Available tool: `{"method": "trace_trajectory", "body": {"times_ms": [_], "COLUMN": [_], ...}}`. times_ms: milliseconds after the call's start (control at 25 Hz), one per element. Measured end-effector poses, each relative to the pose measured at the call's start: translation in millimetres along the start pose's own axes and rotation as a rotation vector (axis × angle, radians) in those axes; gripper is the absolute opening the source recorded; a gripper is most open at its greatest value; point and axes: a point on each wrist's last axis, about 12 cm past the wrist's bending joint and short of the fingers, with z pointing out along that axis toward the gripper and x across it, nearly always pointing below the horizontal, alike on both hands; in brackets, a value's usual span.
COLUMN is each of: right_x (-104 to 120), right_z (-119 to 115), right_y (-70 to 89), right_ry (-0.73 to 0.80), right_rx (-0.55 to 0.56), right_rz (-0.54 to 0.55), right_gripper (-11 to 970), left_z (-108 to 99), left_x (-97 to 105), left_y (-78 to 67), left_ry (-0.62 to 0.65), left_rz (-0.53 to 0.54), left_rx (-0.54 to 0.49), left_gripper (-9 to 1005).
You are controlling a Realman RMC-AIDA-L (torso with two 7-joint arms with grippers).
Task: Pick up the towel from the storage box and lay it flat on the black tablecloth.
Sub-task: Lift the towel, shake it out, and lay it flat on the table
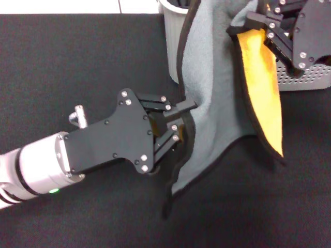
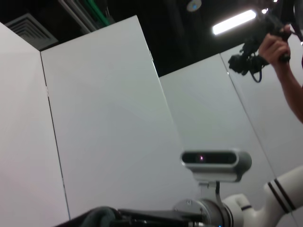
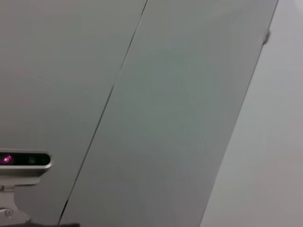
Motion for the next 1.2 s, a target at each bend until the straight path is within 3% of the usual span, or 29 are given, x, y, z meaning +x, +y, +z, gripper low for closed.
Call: {"method": "trace_trajectory", "body": {"times_ms": [320,600,880,1200], "right_x": [-17,-41,-51,-63], "right_z": [20,22,18,14], "right_y": [-4.1,-1.4,-1.2,1.9], "right_ry": [0.009,0.007,0.0,-0.028], "right_rx": [-0.047,-0.076,-0.076,-0.103], "right_rz": [-0.105,-0.193,-0.207,-0.214], "right_gripper": [14,14,14,14], "left_z": [2,-5,-12,-28], "left_x": [10,12,17,18], "left_y": [-6.2,-10.1,-18.2,-27.0], "left_ry": [0.018,0.031,0.087,0.159], "left_rz": [0.111,0.193,0.315,0.58], "left_rx": [-0.015,-0.087,-0.105,-0.21], "left_gripper": [129,200,366,365]}}
